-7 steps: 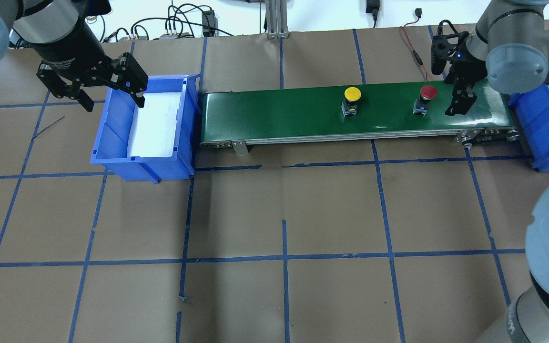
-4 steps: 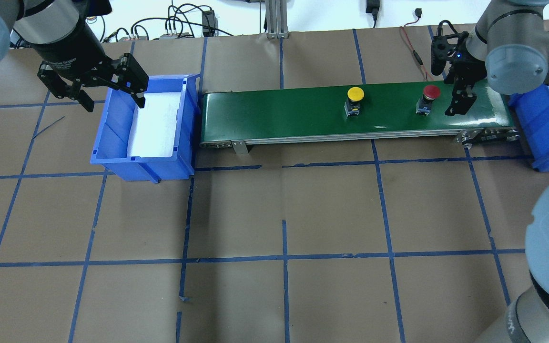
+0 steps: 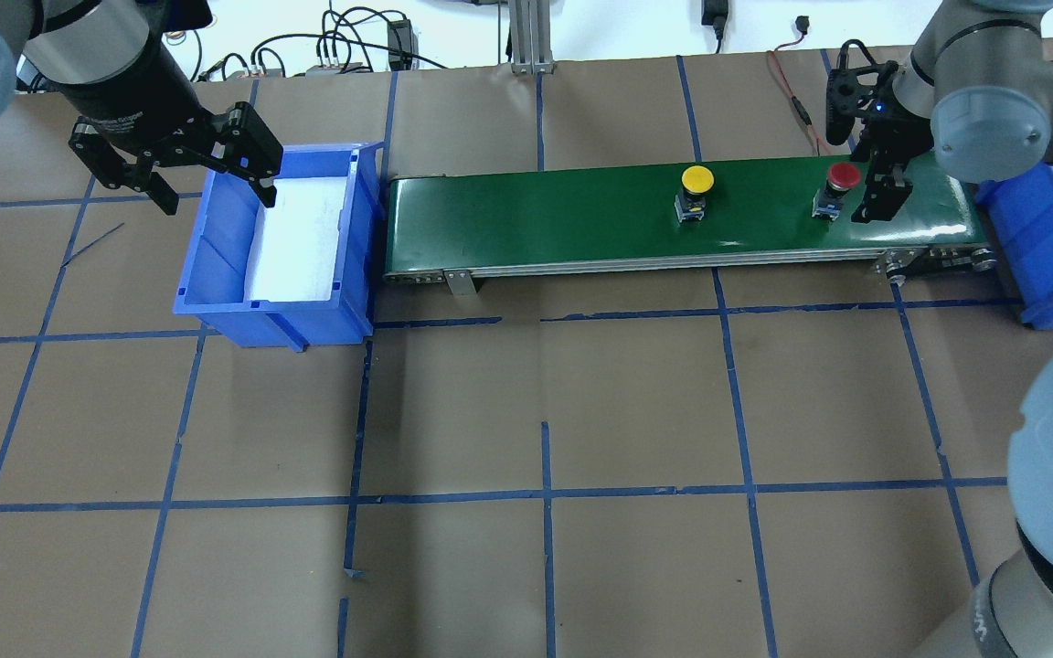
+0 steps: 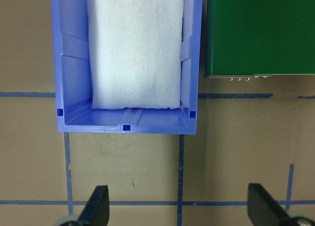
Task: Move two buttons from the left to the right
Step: 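Lower the right gripper and grasp the red button at the belt end, then lift the red button with the right gripper toward the blue bin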
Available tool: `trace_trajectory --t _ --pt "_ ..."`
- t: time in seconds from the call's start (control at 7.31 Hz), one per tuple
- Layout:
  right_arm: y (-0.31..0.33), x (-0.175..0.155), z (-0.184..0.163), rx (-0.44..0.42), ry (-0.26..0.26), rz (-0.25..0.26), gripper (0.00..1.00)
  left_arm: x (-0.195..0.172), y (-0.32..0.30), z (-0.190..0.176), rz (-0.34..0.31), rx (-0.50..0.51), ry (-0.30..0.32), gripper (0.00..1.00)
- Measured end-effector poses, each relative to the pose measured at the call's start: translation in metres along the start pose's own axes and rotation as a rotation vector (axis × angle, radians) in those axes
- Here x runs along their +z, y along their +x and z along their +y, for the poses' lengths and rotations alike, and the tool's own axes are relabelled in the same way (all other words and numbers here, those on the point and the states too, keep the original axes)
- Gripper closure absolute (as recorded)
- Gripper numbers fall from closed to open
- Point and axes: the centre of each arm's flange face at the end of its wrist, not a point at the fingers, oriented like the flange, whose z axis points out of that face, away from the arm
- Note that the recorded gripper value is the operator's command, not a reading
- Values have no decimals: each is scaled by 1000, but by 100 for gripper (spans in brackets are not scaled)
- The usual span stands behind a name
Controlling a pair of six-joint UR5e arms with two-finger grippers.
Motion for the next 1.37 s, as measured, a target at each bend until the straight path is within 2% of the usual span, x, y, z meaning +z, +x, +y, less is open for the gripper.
trace_trajectory --t 0.41,0.55,0.68,0.82,0.96,1.09,1.23,1.37 --pt "0 0 0 0 0 -1 0 -2 1 0 1 0 3 0" --pt "0 1 0 1 2 -2 7 -2 0 0 1 -1 4 0" --pt "0 2 -1 0 8 -3 27 -2 0 0 0 -1 5 0" --pt "0 3 -1 0 13 -4 42 -3 0 0 -1 -1 5 0" --pt "1 4 -1 -1 11 -4 50 -3 0 0 -1 0 5 0" --pt "1 4 1 -2 -4 -5 51 -3 -1 0 -1 0 6 0" --pt "1 4 4 -4 -38 -7 55 -3 -1 0 -1 1 6 0" --pt "1 3 7 -4 -73 -9 72 -3 -1 0 -1 1 6 0"
